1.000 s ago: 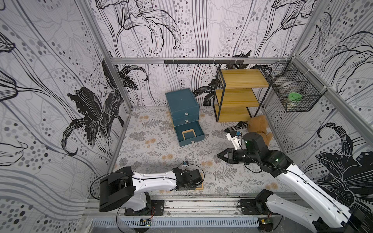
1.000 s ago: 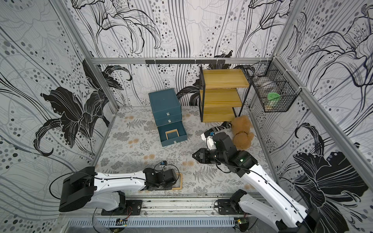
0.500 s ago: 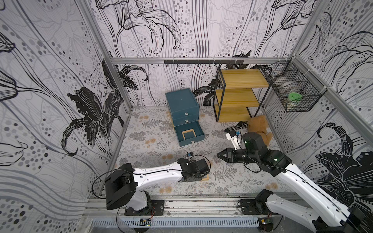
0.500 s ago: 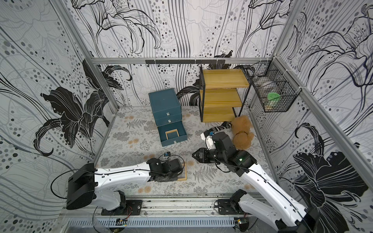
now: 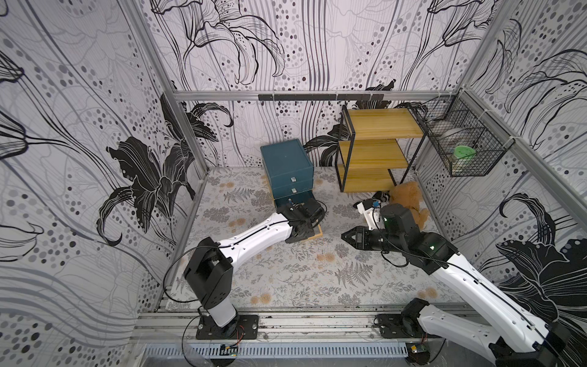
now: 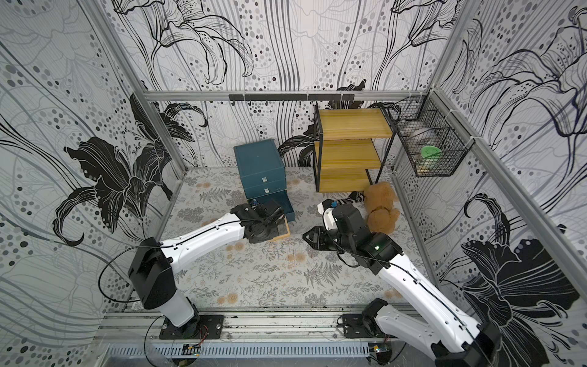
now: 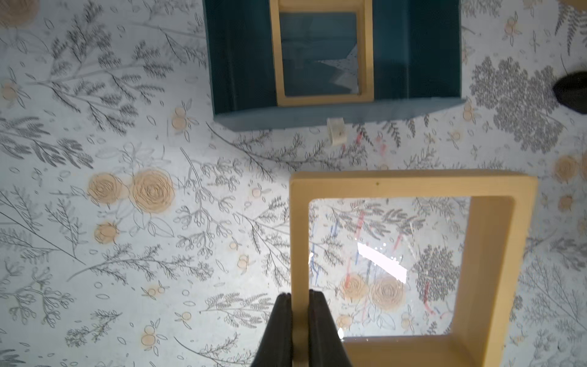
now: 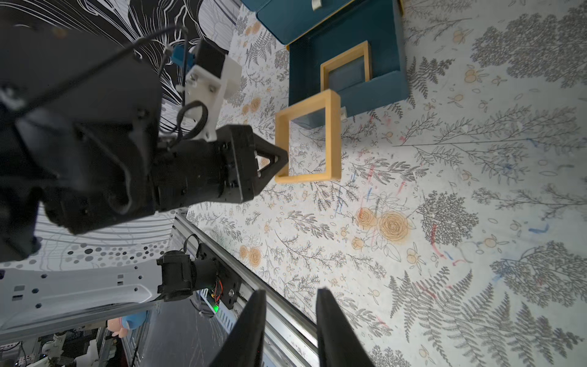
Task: Place the brooch boxes into the drawer by color
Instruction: Place the brooch box in the drawer.
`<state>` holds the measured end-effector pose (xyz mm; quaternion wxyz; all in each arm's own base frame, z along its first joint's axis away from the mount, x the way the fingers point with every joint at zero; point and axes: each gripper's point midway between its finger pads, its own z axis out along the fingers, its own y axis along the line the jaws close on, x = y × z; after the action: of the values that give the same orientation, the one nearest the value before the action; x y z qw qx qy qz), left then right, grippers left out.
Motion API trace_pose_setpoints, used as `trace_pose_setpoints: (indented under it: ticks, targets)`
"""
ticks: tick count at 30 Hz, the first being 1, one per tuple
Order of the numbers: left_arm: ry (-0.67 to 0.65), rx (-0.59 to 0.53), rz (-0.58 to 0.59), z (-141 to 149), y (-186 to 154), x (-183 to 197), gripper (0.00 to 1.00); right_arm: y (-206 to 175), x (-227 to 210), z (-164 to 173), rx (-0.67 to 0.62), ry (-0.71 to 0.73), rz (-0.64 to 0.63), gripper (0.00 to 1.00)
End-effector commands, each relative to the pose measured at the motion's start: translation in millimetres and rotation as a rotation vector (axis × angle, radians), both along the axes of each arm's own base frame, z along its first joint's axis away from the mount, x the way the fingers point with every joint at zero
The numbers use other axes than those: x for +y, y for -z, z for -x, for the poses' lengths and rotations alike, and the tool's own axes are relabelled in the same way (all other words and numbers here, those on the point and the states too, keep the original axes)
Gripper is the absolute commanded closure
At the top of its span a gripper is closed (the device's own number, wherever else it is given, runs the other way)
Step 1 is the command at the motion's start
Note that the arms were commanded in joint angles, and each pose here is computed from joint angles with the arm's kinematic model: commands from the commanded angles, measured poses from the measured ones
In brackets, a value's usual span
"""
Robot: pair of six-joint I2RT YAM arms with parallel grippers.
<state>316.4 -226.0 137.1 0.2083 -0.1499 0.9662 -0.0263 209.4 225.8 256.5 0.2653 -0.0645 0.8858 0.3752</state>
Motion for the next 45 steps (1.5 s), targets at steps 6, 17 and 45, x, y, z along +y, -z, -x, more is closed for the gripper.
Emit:
trace_pose_setpoints:
  ticks: [6,17,45]
  targets:
    - [-0.031,-0.047,-0.100,-63.2,-11.2,26.9,1.00,-14.0,2.6,-8.3,-0.033,0.023,-0.013,0.68]
    - [-0.099,-0.087,-0.113,-119.9,-4.3,35.6,1.00,-21.9,3.1,-16.0,-0.062,0.050,-0.028,0.68]
    - [-0.103,-0.009,-0.150,-123.3,51.9,44.8,1.00,-40.7,-6.1,-26.5,-0.138,0.125,-0.044,0.68]
